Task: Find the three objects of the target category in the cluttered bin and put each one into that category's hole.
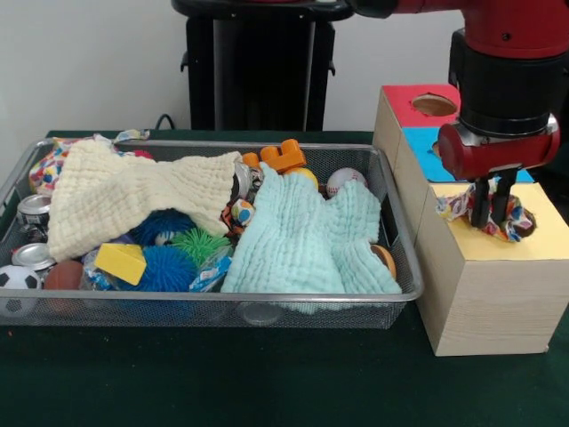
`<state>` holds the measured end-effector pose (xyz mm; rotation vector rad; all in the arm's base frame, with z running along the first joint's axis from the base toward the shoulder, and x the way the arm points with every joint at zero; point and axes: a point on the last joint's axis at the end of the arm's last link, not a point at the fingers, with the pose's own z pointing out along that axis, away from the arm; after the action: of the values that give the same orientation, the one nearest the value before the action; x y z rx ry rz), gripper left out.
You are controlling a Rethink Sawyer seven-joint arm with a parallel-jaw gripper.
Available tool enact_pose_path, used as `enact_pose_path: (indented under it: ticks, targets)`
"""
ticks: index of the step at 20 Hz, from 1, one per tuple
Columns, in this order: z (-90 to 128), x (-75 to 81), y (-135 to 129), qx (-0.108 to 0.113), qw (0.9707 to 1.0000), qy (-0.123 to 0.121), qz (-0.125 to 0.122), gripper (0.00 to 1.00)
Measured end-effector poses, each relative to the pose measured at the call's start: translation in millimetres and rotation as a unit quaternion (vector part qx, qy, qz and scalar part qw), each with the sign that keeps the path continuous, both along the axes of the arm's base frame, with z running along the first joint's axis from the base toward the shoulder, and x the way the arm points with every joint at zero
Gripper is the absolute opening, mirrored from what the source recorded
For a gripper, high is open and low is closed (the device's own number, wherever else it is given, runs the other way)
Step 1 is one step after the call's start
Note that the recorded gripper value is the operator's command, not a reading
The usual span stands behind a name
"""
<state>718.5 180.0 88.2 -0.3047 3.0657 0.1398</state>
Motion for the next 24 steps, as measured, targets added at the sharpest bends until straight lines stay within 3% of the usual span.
enact_pose_path:
  ticks: [4, 8, 13, 16, 23, 24]
  targets:
    - [-1.9, 0.8, 7.1, 0.003, 1.0000, 0.000, -0.002, 0.00]
    - [-11.8, 0.6, 18.9, 0.020, 0.9997, 0.003, -0.014, 0.00]
    - [-39.1, -7.2, 31.6, 0.032, 0.9992, 0.013, -0.021, 0.00]
    - [-69.7, -21.2, 41.9, 0.032, 0.9991, 0.022, -0.017, 0.00]
    - [-69.2, -19.3, 42.1, 0.020, 0.9997, 0.001, -0.015, 0.00]
    - [-69.2, -19.1, 41.7, 0.019, 0.9997, -0.002, -0.015, 1.00]
